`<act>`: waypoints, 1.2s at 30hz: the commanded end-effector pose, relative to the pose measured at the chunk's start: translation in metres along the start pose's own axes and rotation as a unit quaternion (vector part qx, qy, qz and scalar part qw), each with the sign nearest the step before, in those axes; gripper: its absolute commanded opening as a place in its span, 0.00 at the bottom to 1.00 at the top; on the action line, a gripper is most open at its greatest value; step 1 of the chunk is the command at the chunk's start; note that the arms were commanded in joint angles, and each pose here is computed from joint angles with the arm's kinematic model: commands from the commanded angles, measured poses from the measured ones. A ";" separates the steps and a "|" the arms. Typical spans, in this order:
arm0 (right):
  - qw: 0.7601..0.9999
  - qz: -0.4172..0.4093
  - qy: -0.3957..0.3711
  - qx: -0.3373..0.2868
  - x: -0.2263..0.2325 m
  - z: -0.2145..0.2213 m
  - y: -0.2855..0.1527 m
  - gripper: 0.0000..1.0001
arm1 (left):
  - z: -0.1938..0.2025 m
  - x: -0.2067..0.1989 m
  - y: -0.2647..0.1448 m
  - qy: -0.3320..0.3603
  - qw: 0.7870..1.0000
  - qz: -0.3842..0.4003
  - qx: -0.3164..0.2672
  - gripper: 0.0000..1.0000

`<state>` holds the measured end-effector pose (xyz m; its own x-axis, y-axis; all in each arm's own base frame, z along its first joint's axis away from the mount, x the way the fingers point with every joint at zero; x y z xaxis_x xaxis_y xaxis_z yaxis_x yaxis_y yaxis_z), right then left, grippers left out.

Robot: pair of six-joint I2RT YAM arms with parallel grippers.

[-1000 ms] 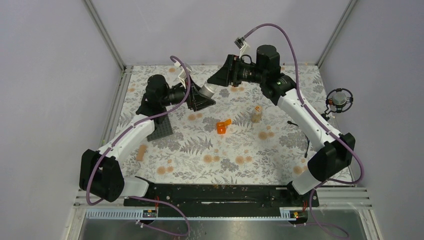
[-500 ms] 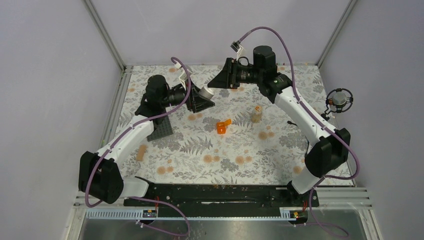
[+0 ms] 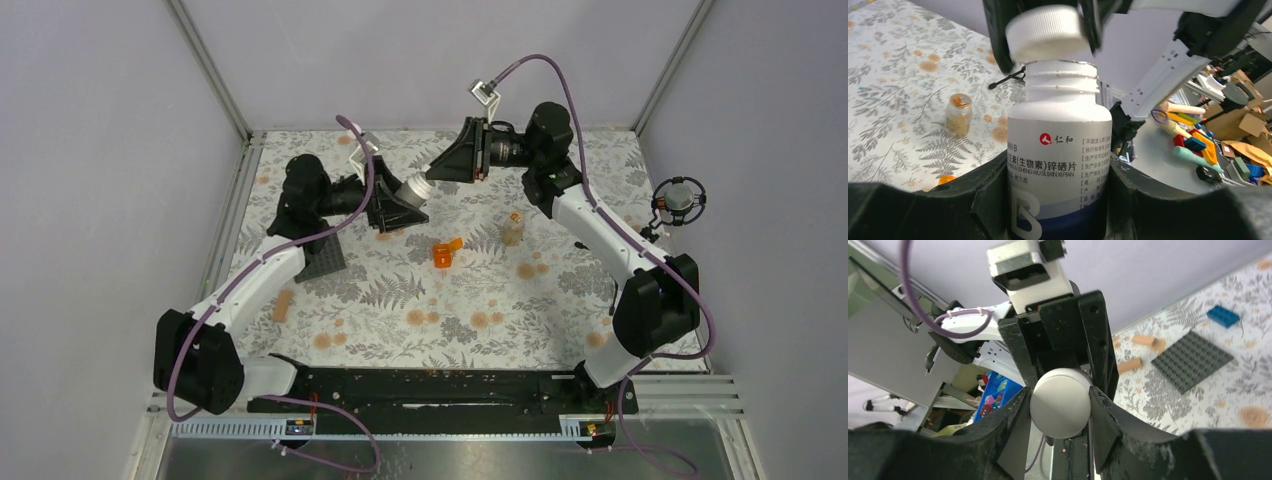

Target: Sort the pills into containers

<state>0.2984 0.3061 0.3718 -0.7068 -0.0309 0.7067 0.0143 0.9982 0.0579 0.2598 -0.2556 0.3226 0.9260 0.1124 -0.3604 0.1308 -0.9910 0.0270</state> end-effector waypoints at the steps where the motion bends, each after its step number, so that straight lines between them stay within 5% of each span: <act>1: 0.988 -0.079 -0.132 -0.022 0.058 -0.025 -0.022 0.21 | -0.018 -0.043 -0.010 0.062 0.995 0.077 -0.025 0.00; 6: 0.991 -0.050 -0.110 -0.065 0.046 -0.042 -0.029 0.21 | -0.017 -0.038 -0.011 0.076 0.995 0.058 -0.025 0.00; 11: 0.986 0.123 -0.057 -0.099 -0.018 -0.034 -0.045 0.21 | -0.008 -0.005 -0.013 0.097 0.994 -0.044 0.003 0.00; 16: 0.935 0.339 -0.016 -0.101 -0.085 0.005 -0.086 0.24 | 0.009 0.032 -0.022 0.113 0.983 -0.141 0.035 0.00; 22: 0.862 0.500 0.034 -0.081 -0.134 0.081 -0.139 0.24 | 0.042 0.058 -0.028 0.136 0.971 -0.176 0.090 0.00; 36: 0.797 0.600 0.045 0.062 -0.182 0.188 -0.149 0.31 | 0.124 0.108 -0.024 0.173 0.926 -0.207 0.264 0.00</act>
<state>0.2833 0.1694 0.1159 -0.1596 0.9185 0.3619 0.5641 0.3857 -0.7301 0.2953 -0.2325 0.1752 0.9022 0.4287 -0.0475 0.3599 -0.8089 -0.4649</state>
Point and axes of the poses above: each gripper's point midway between its finger pads, its own y axis out along the fingers, its own x axis along the line the jaws close on, z = x × y, the point moved 2 cm from there along -y, back along the fingers, and after that the axes turned 3 degrees about y, right-handed, at the moved point
